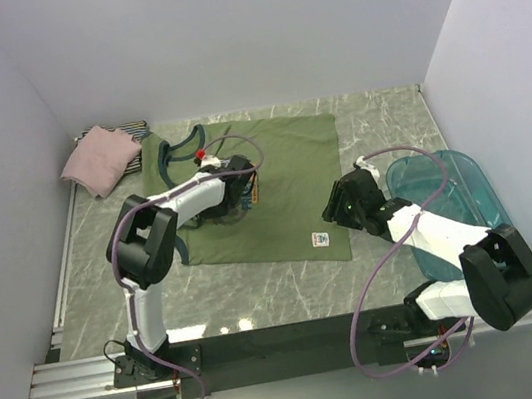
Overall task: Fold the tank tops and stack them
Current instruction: Flatten the tank top out
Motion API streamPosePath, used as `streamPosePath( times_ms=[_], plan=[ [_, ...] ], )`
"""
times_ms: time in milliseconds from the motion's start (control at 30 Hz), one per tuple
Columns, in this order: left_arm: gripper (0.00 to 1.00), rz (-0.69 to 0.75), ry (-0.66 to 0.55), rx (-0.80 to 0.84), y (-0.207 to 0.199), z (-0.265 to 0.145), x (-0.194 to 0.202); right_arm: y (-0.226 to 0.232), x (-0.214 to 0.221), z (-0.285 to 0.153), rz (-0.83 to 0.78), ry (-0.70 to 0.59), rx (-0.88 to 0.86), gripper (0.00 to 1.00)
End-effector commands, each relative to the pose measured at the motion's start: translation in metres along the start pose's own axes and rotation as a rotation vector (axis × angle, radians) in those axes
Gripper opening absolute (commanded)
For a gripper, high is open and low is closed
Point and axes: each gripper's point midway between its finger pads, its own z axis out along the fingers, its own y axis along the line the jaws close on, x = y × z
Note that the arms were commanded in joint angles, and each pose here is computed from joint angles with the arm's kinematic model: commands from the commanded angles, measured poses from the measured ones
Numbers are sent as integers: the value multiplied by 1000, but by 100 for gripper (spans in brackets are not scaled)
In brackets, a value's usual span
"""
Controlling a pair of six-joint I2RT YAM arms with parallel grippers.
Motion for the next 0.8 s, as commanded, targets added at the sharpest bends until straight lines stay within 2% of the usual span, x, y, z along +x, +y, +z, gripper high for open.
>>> streamPosePath(
  times_ms=[0,200,500,667,767],
  plan=[
    [51,-91,-20,88,2,-20,-14,-2,-2,-1,-13,-25,5,61],
    [49,-90,-7,110,-4,-16,-7,-2,-1,2,-15,-23,7,61],
    [36,-144,-5,90,-1,0,-14,-6,2,3,-23,-12,19,61],
    [22,-166,11,101,4,8,-22,-7,4,4,-30,-2,23,61],
    [24,-162,20,139,0,5,-21,-8,3,2,-37,-6,24,61]
  ],
)
